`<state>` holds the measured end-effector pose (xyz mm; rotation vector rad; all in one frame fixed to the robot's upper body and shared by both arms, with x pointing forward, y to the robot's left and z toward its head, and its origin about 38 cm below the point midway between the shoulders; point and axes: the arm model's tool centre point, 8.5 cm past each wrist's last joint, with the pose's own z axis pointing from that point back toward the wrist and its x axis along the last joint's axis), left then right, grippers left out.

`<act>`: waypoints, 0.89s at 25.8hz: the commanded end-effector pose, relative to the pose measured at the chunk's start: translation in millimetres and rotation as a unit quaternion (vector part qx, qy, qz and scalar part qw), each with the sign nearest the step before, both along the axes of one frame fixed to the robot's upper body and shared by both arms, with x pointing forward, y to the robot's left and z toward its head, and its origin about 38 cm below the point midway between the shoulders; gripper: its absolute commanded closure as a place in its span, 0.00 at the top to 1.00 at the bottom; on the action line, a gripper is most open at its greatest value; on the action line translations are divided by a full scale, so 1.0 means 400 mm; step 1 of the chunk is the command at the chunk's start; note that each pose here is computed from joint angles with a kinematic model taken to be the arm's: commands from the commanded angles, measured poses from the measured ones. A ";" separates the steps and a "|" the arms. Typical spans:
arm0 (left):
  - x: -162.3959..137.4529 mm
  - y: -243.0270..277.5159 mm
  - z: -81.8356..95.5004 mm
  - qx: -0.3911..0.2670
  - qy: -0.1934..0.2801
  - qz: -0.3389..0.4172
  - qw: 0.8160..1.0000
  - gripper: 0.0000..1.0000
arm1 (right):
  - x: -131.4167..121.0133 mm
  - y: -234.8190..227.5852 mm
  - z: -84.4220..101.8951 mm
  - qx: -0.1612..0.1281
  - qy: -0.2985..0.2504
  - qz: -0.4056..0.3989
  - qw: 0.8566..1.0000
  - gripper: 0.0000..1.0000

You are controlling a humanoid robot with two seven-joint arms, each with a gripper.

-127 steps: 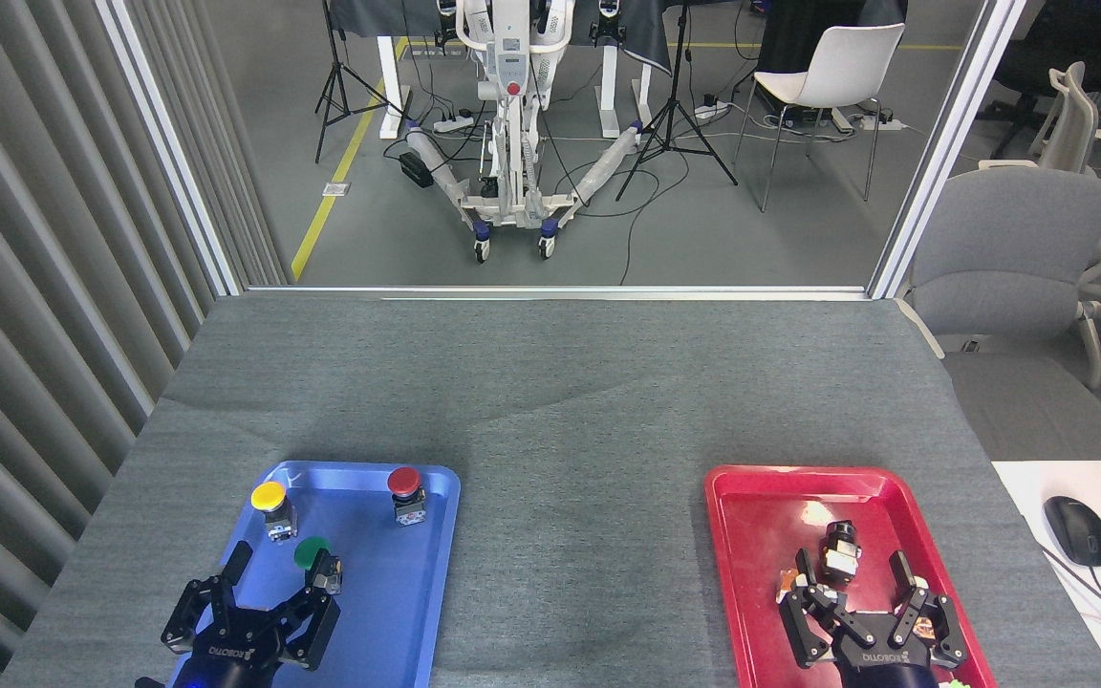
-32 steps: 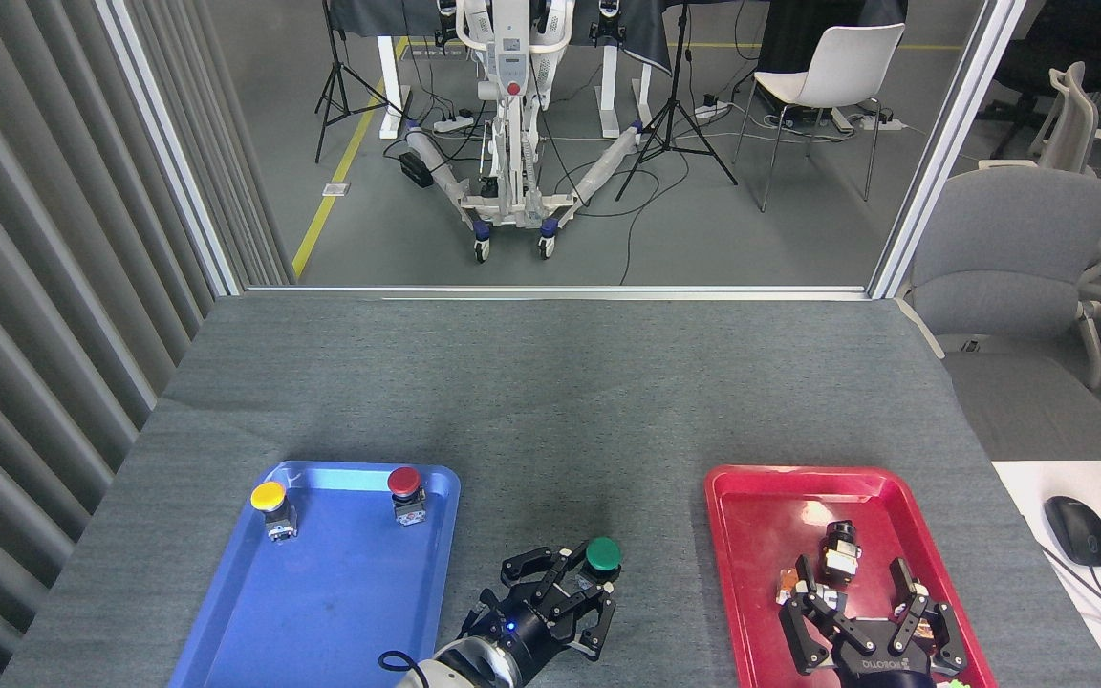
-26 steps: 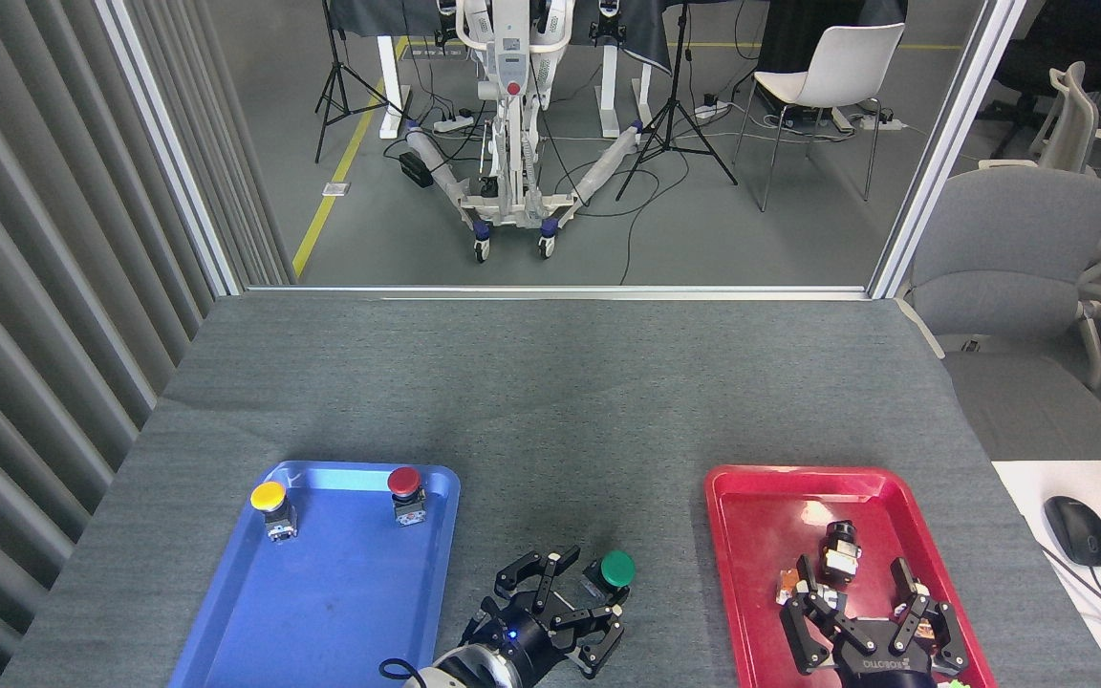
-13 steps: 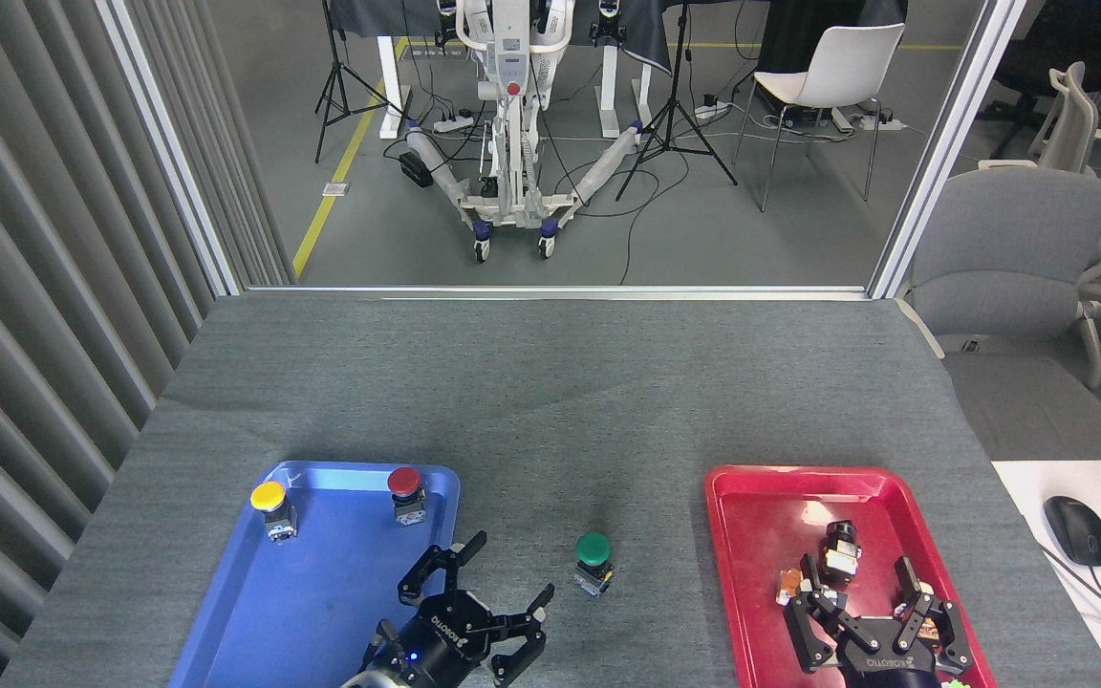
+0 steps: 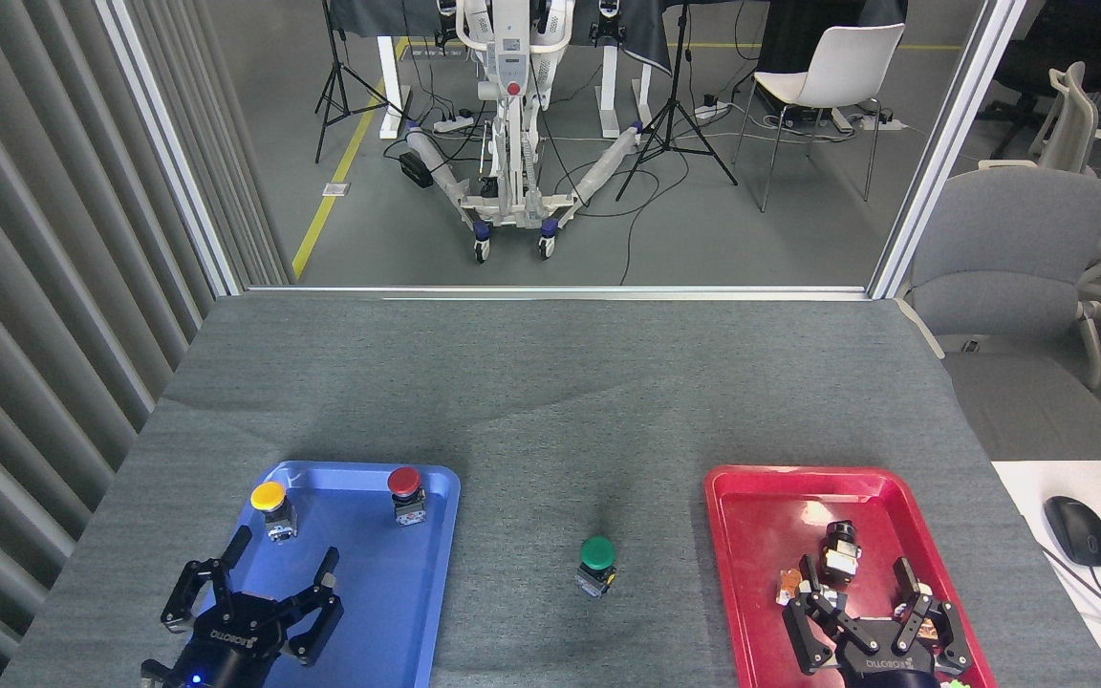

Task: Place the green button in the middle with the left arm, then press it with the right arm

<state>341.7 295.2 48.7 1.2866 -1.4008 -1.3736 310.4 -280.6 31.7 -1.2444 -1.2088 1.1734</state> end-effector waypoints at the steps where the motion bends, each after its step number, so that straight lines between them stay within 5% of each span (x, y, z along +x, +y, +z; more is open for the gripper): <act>1: -0.003 0.076 0.021 -0.035 -0.012 0.045 0.998 1.00 | 0.000 -0.001 -0.001 0.000 0.002 -0.001 1.000 1.00; 23: -0.019 0.102 -0.028 -0.050 0.033 0.056 0.997 1.00 | 0.001 -0.003 -0.001 -0.001 0.002 0.000 1.000 1.00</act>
